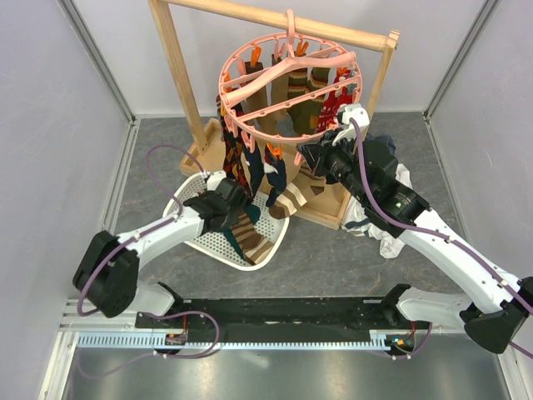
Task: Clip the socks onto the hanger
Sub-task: Pick up the sock from the bin.
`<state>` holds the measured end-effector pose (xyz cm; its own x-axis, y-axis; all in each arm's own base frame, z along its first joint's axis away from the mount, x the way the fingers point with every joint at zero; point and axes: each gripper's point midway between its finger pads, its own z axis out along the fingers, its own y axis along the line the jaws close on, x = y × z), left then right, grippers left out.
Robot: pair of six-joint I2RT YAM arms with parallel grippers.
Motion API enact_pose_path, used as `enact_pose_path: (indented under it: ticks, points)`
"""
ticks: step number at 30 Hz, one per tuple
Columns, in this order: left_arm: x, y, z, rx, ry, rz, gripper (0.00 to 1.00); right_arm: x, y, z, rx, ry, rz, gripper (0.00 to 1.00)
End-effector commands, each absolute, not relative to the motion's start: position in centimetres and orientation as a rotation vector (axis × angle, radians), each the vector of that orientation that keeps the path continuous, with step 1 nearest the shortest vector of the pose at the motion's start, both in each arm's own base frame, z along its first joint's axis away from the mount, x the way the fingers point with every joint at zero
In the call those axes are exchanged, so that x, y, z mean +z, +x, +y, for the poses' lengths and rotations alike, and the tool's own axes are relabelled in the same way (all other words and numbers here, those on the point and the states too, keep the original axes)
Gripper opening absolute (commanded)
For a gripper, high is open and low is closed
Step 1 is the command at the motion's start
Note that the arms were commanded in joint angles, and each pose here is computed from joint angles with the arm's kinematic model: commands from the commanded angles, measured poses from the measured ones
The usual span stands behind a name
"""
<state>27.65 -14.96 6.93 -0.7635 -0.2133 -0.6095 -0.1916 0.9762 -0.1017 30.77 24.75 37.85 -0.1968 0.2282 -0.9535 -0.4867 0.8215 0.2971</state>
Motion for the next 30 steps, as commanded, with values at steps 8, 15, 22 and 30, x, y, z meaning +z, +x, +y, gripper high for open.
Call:
enact_pose_path:
  ticks: [8, 15, 22, 30]
  points:
    - [5.0, 31.6, -17.1, -0.029, -0.231, 2.482, 0.36, 36.5, 31.0, 24.7, 0.645, -0.202, 1.678, 0.01]
    - [2.2, 31.5, -17.0, 0.025, -0.219, 2.547, 0.34, 36.2, 31.1, 24.8, 0.644, -0.199, 1.686, 0.01]
    - [3.8, 31.3, -17.2, -0.016, -0.216, 2.528, 0.1, 36.5, 30.9, 24.6, 0.645, -0.196, 1.68, 0.01]
    - [9.1, 31.4, -16.0, -0.03, -0.203, 2.416, 0.12, 36.9, 30.8, 24.4, 0.645, -0.192, 1.674, 0.01]
